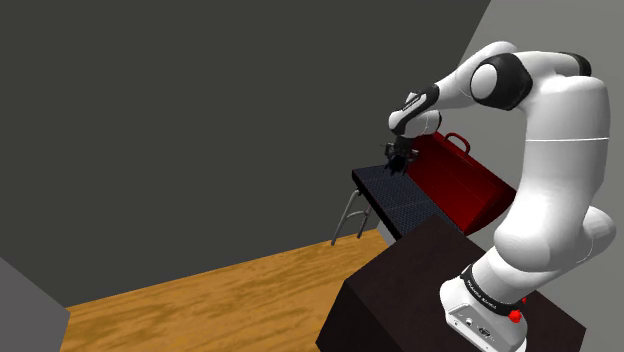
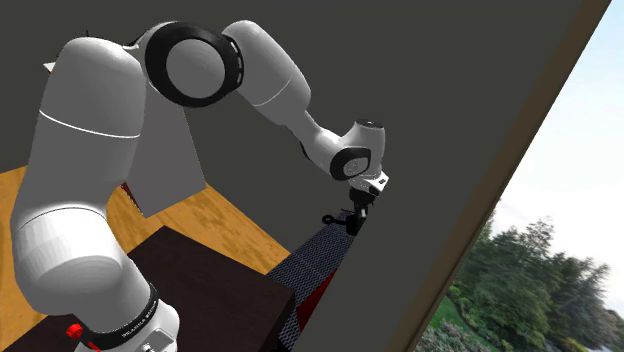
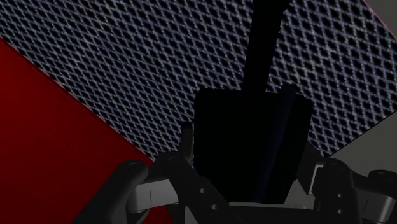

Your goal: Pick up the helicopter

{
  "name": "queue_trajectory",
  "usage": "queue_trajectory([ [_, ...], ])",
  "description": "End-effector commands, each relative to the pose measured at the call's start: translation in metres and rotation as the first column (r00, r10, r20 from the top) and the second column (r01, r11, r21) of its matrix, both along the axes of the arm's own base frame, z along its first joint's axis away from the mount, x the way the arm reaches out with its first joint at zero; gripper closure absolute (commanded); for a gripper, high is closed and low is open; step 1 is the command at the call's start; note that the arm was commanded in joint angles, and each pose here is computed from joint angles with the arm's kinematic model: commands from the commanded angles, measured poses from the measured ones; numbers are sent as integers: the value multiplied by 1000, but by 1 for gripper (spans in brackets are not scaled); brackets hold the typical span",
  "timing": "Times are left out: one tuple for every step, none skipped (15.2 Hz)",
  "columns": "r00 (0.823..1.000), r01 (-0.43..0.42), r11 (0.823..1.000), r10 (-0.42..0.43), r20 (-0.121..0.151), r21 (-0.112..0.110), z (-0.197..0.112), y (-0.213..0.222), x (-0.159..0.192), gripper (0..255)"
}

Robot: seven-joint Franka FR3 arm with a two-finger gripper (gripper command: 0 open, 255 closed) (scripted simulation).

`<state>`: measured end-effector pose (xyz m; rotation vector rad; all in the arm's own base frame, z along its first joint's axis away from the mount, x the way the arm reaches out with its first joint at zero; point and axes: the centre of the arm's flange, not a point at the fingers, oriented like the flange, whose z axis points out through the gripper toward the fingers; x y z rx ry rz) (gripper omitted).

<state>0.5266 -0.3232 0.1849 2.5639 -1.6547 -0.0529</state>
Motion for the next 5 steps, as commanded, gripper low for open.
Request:
queue_trajectory([
  [1000,5,1000,-5,14,-12,15,-7,0,255],
  [1000,5,1000,-5,14,-12,21,-7,0,255],
  [1000,5,1000,-5,14,-12,26,-7,0,255],
  [1000,5,1000,-5,14,-12,27,-7,0,255],
  [1000,5,1000,-5,14,-12,27,-7,0,255],
])
